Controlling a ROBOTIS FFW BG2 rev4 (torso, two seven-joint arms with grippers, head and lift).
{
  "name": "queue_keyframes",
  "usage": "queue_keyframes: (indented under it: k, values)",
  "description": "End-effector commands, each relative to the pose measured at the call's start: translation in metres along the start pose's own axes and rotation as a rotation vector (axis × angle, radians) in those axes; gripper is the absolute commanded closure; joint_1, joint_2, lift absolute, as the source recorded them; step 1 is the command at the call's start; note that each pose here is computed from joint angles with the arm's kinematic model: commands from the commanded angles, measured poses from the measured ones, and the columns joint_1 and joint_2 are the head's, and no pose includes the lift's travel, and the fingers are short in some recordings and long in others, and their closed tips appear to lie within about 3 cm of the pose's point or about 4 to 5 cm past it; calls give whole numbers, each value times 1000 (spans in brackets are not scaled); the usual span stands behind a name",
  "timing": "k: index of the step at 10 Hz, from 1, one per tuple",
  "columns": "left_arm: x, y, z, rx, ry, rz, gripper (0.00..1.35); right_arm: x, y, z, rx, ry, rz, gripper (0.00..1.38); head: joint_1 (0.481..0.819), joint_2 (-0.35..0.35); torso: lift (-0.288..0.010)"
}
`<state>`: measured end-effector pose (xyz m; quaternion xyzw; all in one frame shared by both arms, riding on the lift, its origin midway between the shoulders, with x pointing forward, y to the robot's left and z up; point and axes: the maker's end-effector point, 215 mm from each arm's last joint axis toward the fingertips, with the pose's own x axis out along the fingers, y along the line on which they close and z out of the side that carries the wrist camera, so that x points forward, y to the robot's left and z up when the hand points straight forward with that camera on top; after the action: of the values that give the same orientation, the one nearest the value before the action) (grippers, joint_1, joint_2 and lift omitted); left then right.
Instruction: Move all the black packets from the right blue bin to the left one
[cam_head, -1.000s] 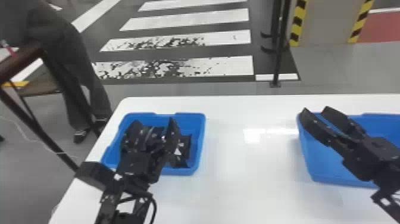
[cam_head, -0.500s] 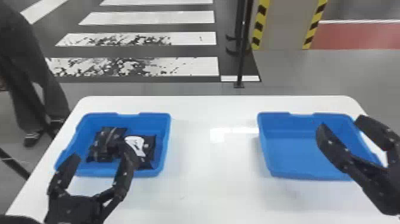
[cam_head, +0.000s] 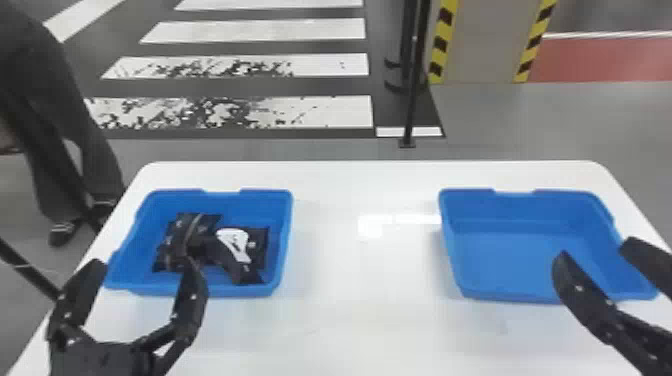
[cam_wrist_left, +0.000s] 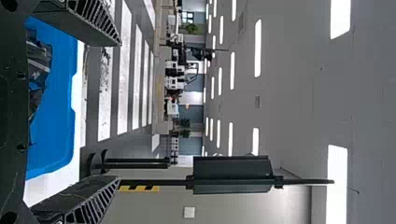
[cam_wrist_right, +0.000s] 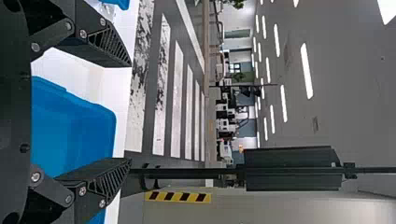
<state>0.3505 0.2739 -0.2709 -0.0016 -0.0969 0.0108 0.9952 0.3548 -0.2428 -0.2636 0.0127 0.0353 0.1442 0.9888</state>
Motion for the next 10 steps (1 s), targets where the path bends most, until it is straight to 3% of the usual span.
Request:
queue_keyframes:
  k: [1,10]
  values:
    - [2,-6,-1,-22,8,-5,-2,-2,-3,-5,-4,27,-9,343,695,53,-140]
    - [6,-16,-3,-51,22,-26,-2,1,-4,-4,4,30,-9,348,695,20,-140]
